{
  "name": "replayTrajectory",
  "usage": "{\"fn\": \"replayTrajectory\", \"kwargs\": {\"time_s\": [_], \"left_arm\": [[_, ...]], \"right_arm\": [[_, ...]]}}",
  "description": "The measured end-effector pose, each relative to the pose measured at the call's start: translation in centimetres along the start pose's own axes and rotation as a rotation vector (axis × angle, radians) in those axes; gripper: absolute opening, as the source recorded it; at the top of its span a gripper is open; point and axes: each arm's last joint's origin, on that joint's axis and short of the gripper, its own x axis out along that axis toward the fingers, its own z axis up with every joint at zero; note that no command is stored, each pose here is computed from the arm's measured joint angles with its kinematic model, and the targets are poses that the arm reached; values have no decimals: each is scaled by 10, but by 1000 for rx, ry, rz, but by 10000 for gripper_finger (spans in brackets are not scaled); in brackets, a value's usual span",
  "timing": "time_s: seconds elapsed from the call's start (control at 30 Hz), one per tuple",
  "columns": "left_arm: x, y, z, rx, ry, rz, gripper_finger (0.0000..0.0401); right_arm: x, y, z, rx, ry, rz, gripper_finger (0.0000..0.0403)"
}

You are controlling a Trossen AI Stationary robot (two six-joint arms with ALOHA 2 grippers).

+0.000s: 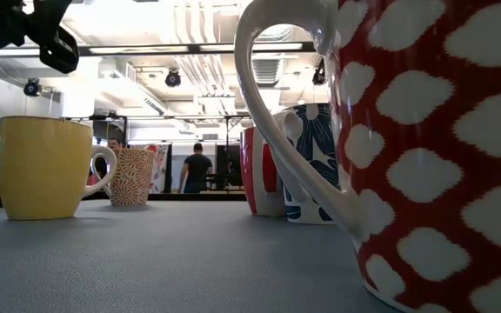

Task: Place coffee mugs
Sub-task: Put the right blue pattern mug on the shelf

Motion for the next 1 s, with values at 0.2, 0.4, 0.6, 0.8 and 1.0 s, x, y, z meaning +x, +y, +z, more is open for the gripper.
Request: {"fn": "replayTrajectory", "kwargs": {"time_s": [0.2,0.4,0.6,0.8,1.0], "left_arm": [[0,0,0,0,0,0,95],[0,0,0,0,0,0,95],[0,0,0,0,0,0,95],[0,0,0,0,1,1,95],[0,0,0,0,0,0,95]], "right_arm": [[-19,45,-17,-89,43,163,15],[-28,78,-60,-153,215,265,15],[-44,94,-117,-201,453,224,14],[-66,99,-170,-240,604,125,14],[-83,100,-215,-256,630,76,14]]}}
